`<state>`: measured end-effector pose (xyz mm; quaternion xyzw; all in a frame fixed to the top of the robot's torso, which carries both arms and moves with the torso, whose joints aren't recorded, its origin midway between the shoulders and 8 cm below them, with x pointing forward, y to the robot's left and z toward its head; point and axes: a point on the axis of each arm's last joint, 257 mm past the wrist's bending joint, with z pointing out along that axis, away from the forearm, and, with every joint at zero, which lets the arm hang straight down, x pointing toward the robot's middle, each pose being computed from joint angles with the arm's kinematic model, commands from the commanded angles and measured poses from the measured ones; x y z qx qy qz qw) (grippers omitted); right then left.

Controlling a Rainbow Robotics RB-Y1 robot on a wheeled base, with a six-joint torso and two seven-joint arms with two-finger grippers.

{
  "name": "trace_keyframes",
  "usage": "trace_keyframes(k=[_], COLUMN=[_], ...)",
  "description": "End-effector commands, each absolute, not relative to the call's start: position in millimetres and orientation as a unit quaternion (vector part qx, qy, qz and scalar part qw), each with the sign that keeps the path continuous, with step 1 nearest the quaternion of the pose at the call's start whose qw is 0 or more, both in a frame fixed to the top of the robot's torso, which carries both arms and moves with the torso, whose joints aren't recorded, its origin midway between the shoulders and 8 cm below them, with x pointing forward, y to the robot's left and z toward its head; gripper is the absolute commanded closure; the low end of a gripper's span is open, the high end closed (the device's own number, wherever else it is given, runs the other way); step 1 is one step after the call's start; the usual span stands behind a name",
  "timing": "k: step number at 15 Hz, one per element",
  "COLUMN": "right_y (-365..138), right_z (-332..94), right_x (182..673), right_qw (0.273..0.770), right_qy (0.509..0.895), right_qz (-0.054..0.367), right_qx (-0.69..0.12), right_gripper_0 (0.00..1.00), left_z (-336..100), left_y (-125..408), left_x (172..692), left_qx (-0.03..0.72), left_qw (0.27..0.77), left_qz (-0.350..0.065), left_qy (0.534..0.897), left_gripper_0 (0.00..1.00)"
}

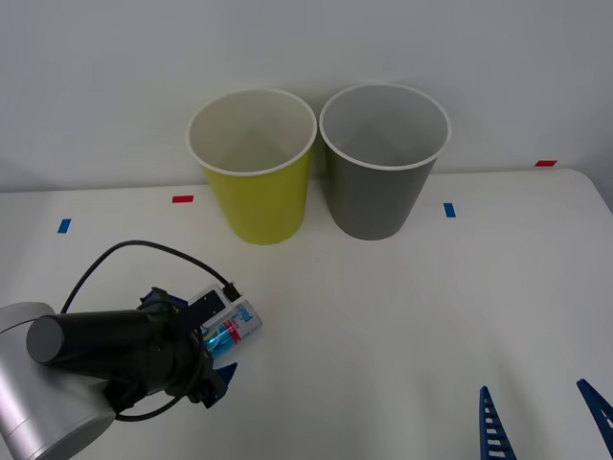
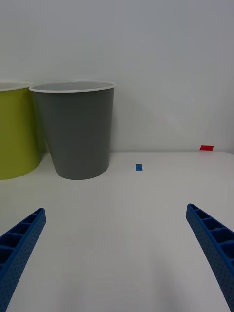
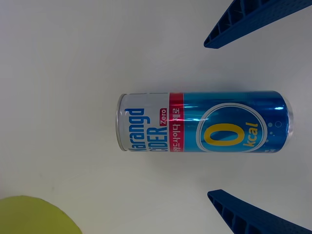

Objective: Put cans in the gray bin and PET bottles in the light green bin.

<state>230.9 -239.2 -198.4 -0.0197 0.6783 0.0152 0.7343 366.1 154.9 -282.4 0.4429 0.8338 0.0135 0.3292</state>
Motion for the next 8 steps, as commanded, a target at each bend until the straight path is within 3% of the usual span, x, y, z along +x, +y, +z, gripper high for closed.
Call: trace_keyframes(k=[1,8], right_y=[-239.3,-239.3], right_z=[-198.4,-198.4], right_x=[230.9,230.9], right_qw=[0.734,0.734], right_qy=[0.678,0.678], right_qz=[0.015,0.015], right_qx=[-0.02,-0.02], right_gripper_0=[0.0,0.0], left_z=[-280.7,-298.7], left_y=[149.6,119.8], left_x=[367.7,382.6], left_qx=[0.441,0.443], left_qw=[0.324,0.324], left_qz=[0.013,-0.003], left_qy=[0.837,0.836], left_gripper_0=[0.0,0.0])
